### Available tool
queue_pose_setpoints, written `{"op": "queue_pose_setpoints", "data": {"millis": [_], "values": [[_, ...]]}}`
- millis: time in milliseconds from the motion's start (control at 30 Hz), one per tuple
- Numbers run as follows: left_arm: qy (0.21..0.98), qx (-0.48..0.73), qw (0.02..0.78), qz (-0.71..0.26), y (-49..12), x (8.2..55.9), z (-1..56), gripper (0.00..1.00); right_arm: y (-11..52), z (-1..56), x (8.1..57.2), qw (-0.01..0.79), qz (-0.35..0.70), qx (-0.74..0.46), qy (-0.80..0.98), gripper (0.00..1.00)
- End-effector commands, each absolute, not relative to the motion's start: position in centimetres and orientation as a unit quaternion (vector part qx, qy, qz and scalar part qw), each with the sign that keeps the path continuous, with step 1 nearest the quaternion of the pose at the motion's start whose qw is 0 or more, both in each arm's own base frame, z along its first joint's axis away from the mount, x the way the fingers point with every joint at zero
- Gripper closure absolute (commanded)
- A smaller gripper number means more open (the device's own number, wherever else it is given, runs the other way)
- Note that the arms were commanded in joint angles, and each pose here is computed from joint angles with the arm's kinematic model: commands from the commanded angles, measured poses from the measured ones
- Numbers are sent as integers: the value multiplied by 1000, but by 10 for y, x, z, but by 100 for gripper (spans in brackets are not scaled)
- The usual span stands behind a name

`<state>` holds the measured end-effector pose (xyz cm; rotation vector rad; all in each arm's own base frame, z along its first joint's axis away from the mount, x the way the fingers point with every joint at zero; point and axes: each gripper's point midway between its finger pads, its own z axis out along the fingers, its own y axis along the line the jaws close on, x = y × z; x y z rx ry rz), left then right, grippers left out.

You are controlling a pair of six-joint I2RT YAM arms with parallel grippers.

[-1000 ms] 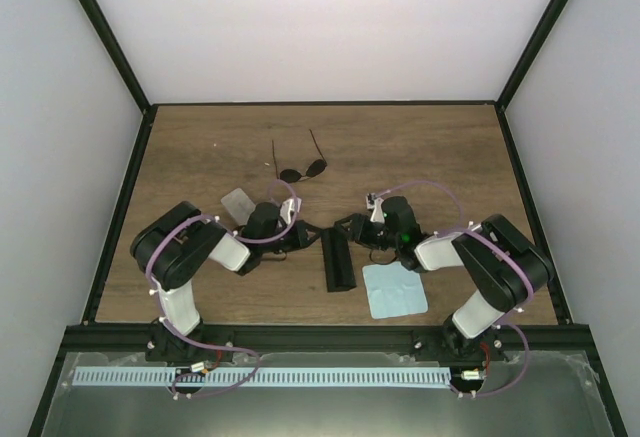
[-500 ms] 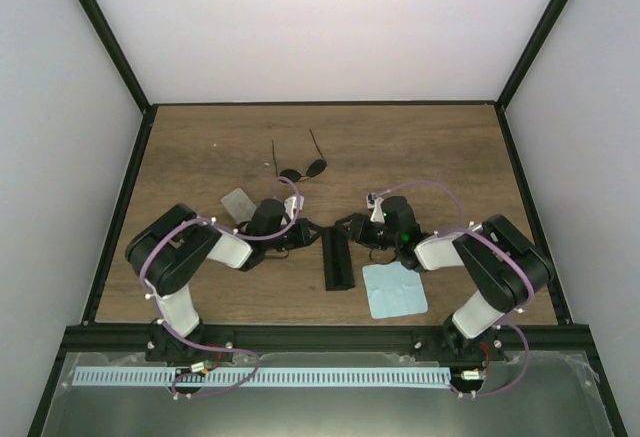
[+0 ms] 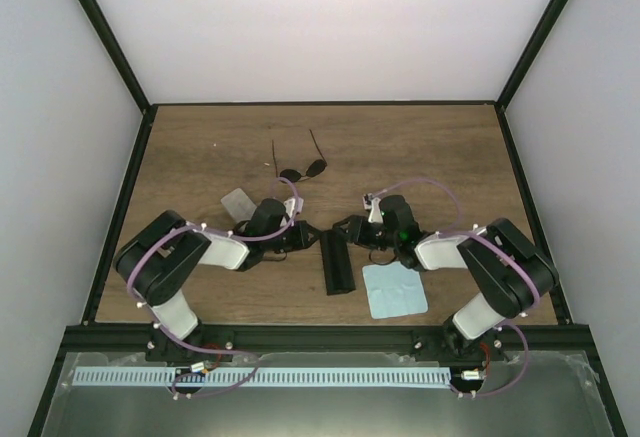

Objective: Organize the sunglasses
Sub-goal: Open the sunglasses case at the center of the board.

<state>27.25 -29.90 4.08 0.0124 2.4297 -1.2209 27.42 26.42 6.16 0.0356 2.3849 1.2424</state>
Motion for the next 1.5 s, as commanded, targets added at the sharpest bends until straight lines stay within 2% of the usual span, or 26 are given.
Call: {"op": "queue_pose_setpoints", "data": {"millis": [0,300,567,800,1067,1467], "values": [[849,33,238,-471,-314,276,75,94,297,91,250,197,505,-67,838,69],[837,43,242,-490,-317,272,99,92,294,86,254,201,485,-59,849,69],[839,45,227,-492,-316,265,94,91,295,88,256,206,483,-59,849,69],[839,8,259,-477,-288,254,97,91,297,88,259,201,485,-55,849,68],[840,9,261,-475,-277,242,100,91,303,95,264,198,496,-55,844,68],[856,18,221,-466,-288,237,68,90,308,92,268,192,498,-57,844,68]]}}
